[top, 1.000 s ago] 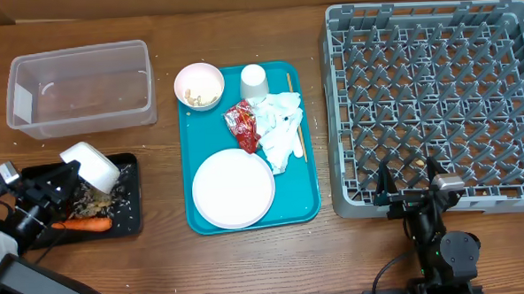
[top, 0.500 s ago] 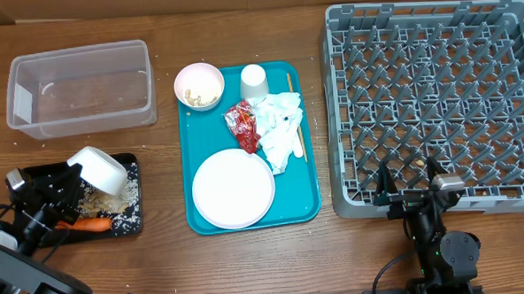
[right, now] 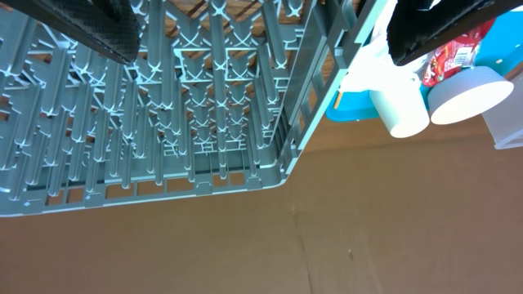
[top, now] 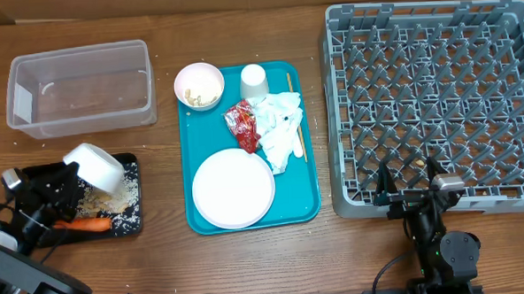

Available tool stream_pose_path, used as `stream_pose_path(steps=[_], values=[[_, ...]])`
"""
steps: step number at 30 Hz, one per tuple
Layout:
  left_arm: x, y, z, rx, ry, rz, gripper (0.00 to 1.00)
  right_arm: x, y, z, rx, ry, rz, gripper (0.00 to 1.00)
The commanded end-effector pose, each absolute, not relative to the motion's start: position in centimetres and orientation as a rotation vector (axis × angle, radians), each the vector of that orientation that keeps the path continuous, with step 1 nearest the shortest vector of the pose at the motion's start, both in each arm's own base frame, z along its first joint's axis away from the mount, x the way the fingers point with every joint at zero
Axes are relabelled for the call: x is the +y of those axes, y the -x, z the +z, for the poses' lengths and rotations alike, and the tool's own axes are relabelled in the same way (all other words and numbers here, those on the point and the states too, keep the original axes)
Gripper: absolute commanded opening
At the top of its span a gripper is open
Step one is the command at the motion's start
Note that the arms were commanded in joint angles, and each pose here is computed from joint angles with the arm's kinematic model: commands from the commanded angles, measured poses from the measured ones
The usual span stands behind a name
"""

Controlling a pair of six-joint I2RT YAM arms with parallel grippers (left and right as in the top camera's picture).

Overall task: Sort waste into correct bins and load items into the dishwasher rack
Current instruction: 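Tip the bowl to pour rice and peanuts onto the black tray, then carry the emptied bowl back and set it on the teal tray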

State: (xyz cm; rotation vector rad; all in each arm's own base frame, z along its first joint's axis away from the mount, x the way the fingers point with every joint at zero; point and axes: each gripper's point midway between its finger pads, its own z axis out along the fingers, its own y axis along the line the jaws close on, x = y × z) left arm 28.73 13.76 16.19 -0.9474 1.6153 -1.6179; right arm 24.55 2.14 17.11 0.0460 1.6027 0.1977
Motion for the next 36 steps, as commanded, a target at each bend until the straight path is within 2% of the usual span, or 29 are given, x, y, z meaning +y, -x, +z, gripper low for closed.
stream_pose_path(steps=[1, 3, 7, 9, 12, 20, 31, 36], values=[[13.8, -28.5, 16.7, 1.574, 0.965, -1.660, 0.04, 2.2, -24.6, 16.9, 1.599, -0.044, 0.195, 1.00], [14.2, -28.8, 16.4, 1.615, 0.884, -1.578, 0.04, 2.2, -24.6, 16.9, 1.599, -0.043, 0.195, 1.00], [12.3, -27.9, 17.0, 1.553, 1.053, -1.732, 0.04, 2.2, -24.6, 16.9, 1.599, -0.044, 0.195, 1.00], [12.0, -27.7, 17.2, 1.589, 0.941, -1.649, 0.04, 2.2, -24.6, 16.9, 1.599, -0.044, 0.195, 1.00], [11.0, -27.1, 16.6, 1.654, 1.005, -1.644, 0.04, 2.2, -24.6, 16.9, 1.599, -0.043, 0.195, 1.00], [9.1, -26.1, 21.3, 1.700, 0.793, -1.517, 0.04, 2.2, -24.6, 16.9, 1.599, -0.044, 0.195, 1.00], [7.8, -25.1, 26.6, 2.139, 0.546, -0.999, 0.04, 2.2, -24.6, 16.9, 1.599, -0.044, 0.195, 1.00], [4.8, -26.1, 28.9, 2.242, 0.430, -0.817, 0.04, 2.2, -24.6, 16.9, 1.599, -0.044, 0.195, 1.00]])
